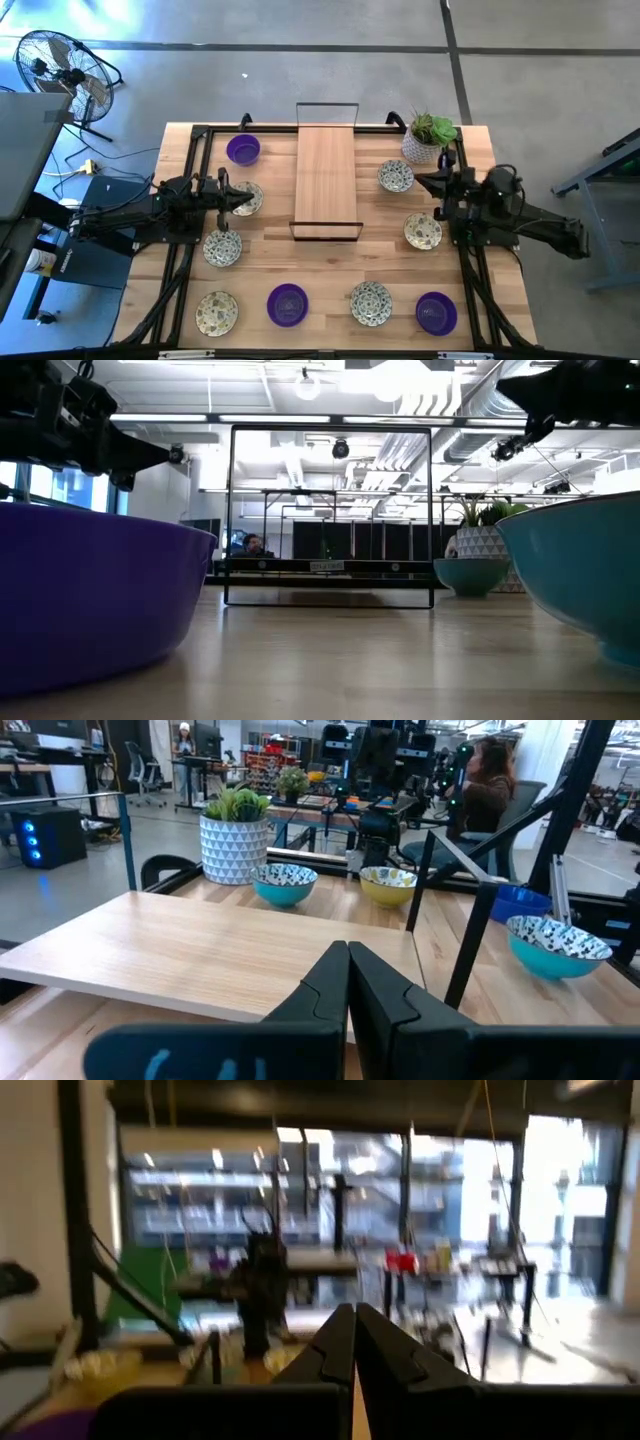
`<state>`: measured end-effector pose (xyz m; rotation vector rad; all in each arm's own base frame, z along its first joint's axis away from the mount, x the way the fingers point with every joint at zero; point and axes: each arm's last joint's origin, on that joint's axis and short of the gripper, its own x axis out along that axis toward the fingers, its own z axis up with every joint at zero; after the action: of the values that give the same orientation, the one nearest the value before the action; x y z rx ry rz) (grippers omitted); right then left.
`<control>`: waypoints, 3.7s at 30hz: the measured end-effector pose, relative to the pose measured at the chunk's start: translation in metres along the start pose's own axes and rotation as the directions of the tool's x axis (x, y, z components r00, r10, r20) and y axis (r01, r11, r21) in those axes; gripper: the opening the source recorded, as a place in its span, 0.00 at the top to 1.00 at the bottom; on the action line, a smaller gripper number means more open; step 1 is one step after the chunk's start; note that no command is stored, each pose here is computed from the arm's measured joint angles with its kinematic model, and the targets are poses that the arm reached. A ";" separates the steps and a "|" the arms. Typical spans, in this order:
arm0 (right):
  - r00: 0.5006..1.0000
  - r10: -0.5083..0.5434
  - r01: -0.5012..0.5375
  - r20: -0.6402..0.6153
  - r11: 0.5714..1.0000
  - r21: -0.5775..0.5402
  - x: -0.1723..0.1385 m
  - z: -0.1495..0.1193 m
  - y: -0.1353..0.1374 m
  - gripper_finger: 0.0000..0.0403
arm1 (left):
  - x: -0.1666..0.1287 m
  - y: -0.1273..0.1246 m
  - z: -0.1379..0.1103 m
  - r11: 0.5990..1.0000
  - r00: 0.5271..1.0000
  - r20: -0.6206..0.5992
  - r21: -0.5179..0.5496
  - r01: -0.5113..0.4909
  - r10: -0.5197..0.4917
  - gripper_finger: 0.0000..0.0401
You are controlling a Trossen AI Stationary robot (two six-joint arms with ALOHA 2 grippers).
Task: Pick & Place Mini bowls
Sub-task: Put the top right blue patterned bowl on the shelf
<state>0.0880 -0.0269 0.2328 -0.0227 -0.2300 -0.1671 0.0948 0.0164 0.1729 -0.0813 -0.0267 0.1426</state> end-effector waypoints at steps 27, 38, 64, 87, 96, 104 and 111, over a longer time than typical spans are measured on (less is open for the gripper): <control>0.804 -0.203 0.230 -0.559 0.973 -0.021 0.055 -0.025 -0.017 0.63 | 0.000 0.004 0.001 0.989 0.989 0.016 0.006 -0.150 0.150 1.00; 0.723 -0.268 0.244 -0.637 0.961 -0.127 0.063 -0.040 -0.008 0.62 | 0.000 0.005 0.001 0.987 0.987 0.018 0.006 -0.162 0.161 1.00; 0.347 -0.337 0.206 -0.875 0.938 -0.280 0.102 -0.046 -0.008 0.53 | 0.000 0.005 0.001 0.983 0.984 0.022 0.050 -0.179 0.178 1.00; 0.031 -0.359 0.029 -0.933 0.933 -0.358 0.105 -0.102 -0.013 0.59 | 0.000 0.005 0.001 0.983 0.984 0.018 0.048 -0.177 0.176 1.00; 0.002 -0.363 0.034 -0.932 0.931 -0.363 0.107 -0.112 -0.021 0.82 | 0.000 0.005 0.001 0.983 0.984 0.017 0.048 -0.177 0.176 1.00; 0.041 -0.383 0.036 -0.923 0.924 -0.382 0.110 -0.105 -0.022 0.97 | 0.000 0.005 0.001 0.983 0.984 0.017 0.048 -0.177 0.176 1.00; 0.114 -0.308 0.060 -0.945 0.951 -0.303 0.132 -0.070 -0.021 0.93 | 0.000 0.005 0.001 0.983 0.984 0.017 0.048 -0.177 0.176 1.00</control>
<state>0.2267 -0.0716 0.1947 -0.0720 1.2220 -0.4356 0.0936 0.0214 0.1731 -0.0337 -0.0283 0.3208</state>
